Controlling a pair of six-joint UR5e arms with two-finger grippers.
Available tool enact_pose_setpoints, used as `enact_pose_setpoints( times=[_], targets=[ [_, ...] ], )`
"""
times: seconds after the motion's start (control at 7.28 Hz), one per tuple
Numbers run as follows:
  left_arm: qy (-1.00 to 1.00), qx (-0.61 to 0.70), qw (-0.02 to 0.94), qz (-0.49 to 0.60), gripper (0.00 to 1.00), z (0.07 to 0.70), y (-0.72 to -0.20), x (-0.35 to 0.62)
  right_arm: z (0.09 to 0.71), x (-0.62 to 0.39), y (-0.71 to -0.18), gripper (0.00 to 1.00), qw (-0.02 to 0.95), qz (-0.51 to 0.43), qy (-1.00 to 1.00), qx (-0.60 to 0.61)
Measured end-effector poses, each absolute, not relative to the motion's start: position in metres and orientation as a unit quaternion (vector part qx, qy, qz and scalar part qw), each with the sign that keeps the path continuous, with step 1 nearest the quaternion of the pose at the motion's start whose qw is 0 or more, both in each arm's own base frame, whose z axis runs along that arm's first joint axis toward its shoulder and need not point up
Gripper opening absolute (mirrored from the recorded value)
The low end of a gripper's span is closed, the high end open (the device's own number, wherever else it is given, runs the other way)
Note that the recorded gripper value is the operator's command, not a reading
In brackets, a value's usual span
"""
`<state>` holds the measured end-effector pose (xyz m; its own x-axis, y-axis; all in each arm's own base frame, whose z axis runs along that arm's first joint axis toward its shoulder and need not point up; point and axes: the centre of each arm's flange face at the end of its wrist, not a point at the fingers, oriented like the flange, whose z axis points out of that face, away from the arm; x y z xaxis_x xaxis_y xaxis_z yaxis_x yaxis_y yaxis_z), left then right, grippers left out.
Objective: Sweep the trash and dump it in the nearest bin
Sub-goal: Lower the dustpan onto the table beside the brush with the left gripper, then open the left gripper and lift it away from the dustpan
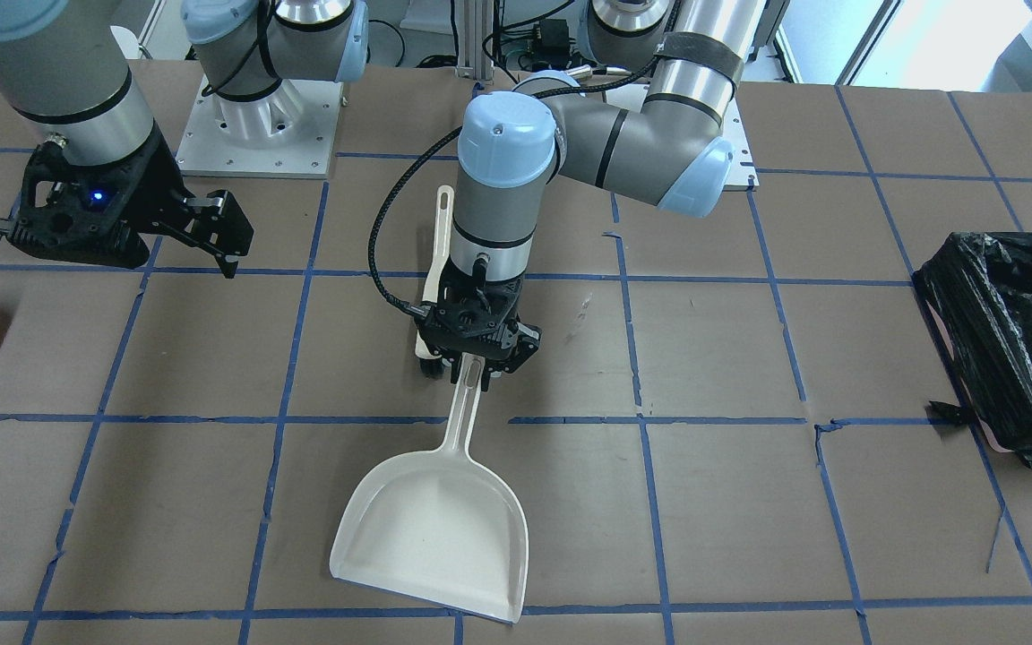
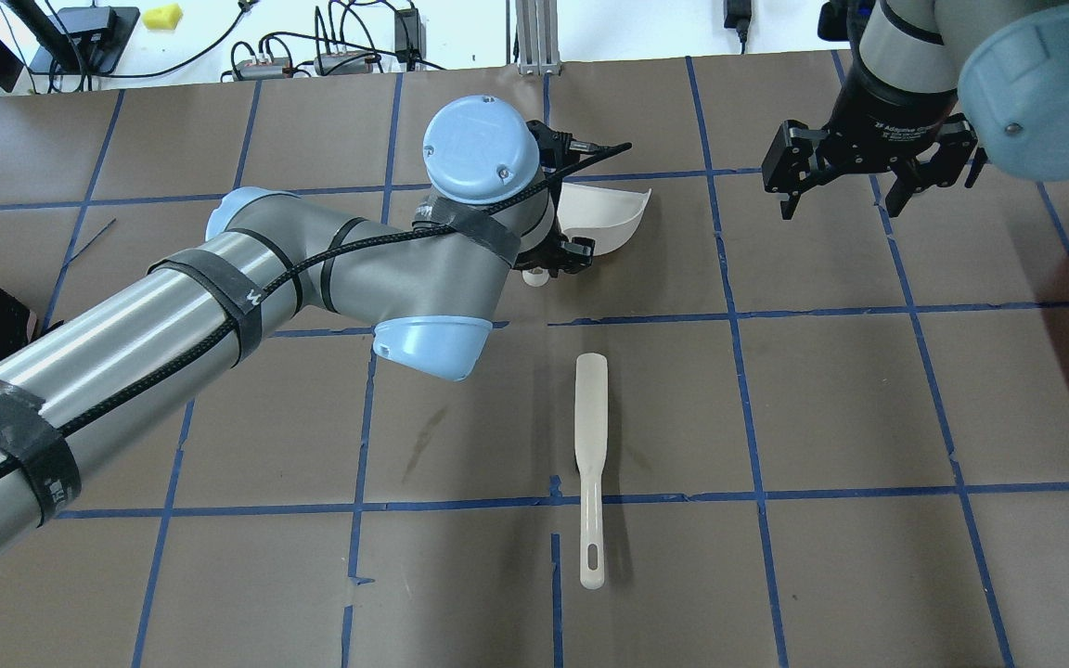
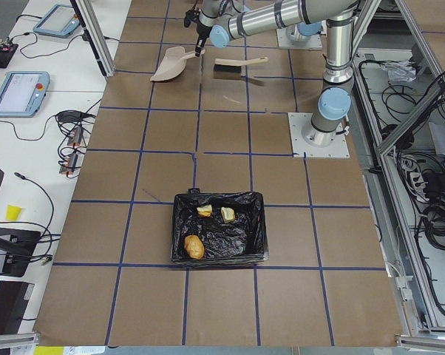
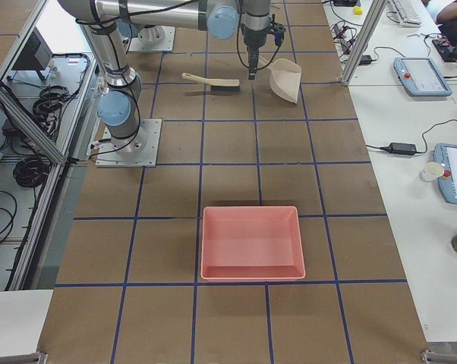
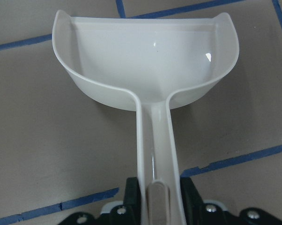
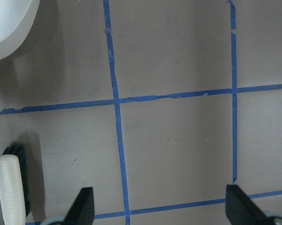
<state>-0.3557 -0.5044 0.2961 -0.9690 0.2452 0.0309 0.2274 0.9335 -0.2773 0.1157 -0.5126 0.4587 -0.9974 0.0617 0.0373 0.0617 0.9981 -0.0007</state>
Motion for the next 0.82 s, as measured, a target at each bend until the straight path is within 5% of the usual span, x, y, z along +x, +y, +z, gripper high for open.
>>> enact_pose_setpoints(
  times=[0.14,0.27,0.82],
  targets=[
    [-0.983,-0.125,0.031,0.132,0.88,0.292,-0.494,-0.356,0.459,0.117,-0.512,1.0,0.009,-0.001,-1.0,-0.029],
    [-0.983,-0.128,0.03,0.127,1.0,0.288,-0.486,-0.356,0.457,0.114,-0.513,1.0,0.008,-0.002,-1.0,-0.024],
    [-0.986,-0.095,0.03,0.135,1.0,0.306,-0.507,-0.318,0.449,0.081,-0.516,1.0,0.015,-0.012,-1.0,-0.018]
  ],
)
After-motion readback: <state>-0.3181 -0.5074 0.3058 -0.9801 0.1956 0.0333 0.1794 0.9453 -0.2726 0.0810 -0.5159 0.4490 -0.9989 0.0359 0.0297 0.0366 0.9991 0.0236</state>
